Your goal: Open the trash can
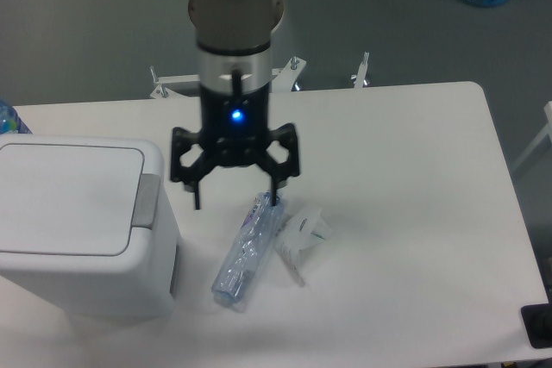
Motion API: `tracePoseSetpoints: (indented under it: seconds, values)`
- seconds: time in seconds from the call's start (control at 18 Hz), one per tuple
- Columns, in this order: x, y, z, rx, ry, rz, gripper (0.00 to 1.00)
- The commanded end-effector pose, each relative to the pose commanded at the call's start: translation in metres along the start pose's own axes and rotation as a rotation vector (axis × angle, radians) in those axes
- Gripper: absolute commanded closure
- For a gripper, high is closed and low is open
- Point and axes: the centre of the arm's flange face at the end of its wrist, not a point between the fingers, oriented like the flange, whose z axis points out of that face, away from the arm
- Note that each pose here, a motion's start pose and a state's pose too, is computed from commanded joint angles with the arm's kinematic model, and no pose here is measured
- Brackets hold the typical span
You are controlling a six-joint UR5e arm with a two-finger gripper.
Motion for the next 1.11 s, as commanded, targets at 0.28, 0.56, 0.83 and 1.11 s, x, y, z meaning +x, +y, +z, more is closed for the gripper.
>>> tracePoseSetpoints:
  seconds: [0.28,0.56,0.83,1.11]
  values:
    - [0.009,0.006,0.009,-0.021,0.008,0.007,0.00]
    - [0.009,0.009,0.011,-0.027,0.008,0.008,0.00]
    - [0.011,0.009,0.010,-0.026,0.009,0.009,0.00]
    - [0.013,0.011,0.012,-0.029,0.011,0.012,0.00]
